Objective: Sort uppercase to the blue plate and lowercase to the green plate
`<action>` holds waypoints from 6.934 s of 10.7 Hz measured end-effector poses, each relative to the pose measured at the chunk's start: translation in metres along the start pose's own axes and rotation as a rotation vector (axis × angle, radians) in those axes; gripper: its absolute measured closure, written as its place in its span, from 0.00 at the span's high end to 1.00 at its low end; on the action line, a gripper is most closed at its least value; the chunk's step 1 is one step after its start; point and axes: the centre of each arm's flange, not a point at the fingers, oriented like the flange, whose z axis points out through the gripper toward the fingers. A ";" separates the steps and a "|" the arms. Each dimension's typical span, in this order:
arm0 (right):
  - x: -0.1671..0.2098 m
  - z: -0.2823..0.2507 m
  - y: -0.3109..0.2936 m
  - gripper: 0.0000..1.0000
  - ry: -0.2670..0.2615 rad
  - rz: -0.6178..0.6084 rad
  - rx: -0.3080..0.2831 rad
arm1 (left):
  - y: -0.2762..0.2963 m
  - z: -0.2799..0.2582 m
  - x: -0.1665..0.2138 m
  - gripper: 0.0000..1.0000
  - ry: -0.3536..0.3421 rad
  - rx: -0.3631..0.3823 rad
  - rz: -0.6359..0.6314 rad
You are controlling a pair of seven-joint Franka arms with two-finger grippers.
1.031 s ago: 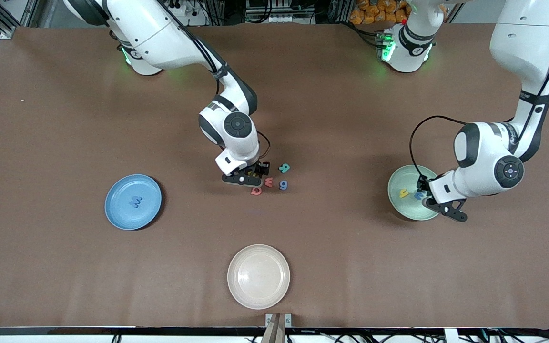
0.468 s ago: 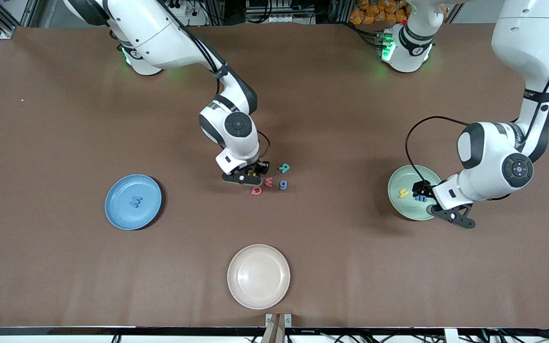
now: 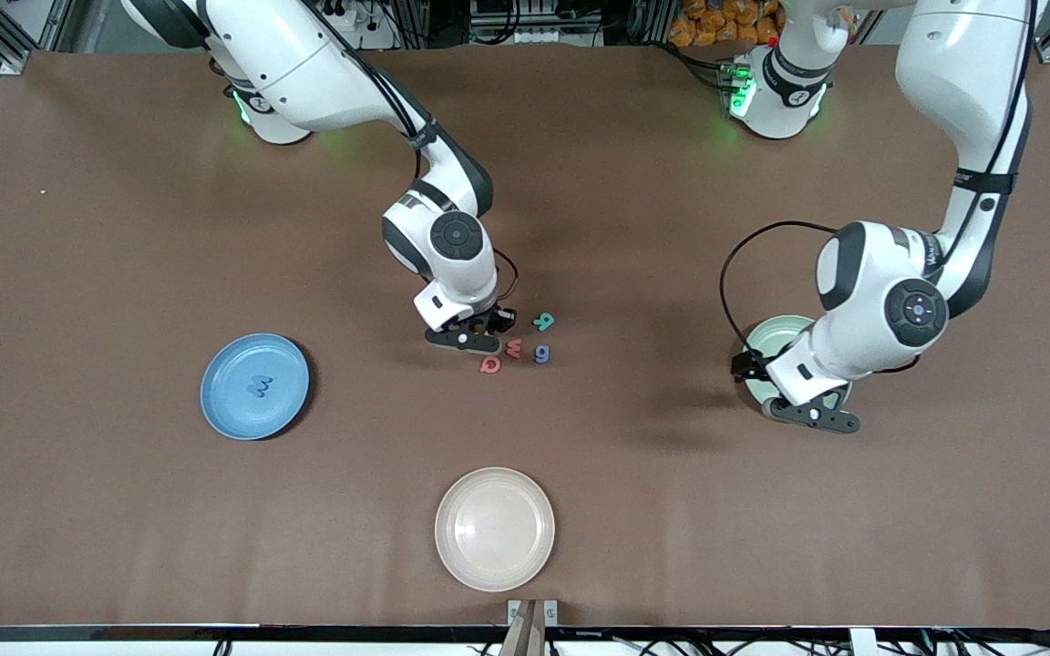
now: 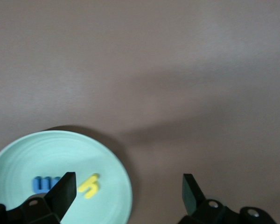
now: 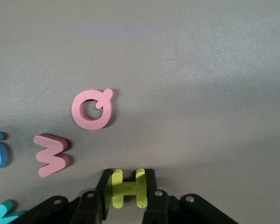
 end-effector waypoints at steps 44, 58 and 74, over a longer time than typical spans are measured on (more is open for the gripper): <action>0.183 -0.395 0.388 1.00 0.079 0.015 0.031 | 0.337 0.156 -0.057 0.70 0.108 0.052 -0.086; 0.161 -0.434 0.416 0.86 0.066 0.008 0.052 | 0.345 0.157 -0.054 0.28 0.127 0.087 -0.059; 0.151 -0.403 0.339 0.97 -0.001 -0.035 0.047 | 0.021 0.044 0.001 0.27 -0.139 0.233 0.241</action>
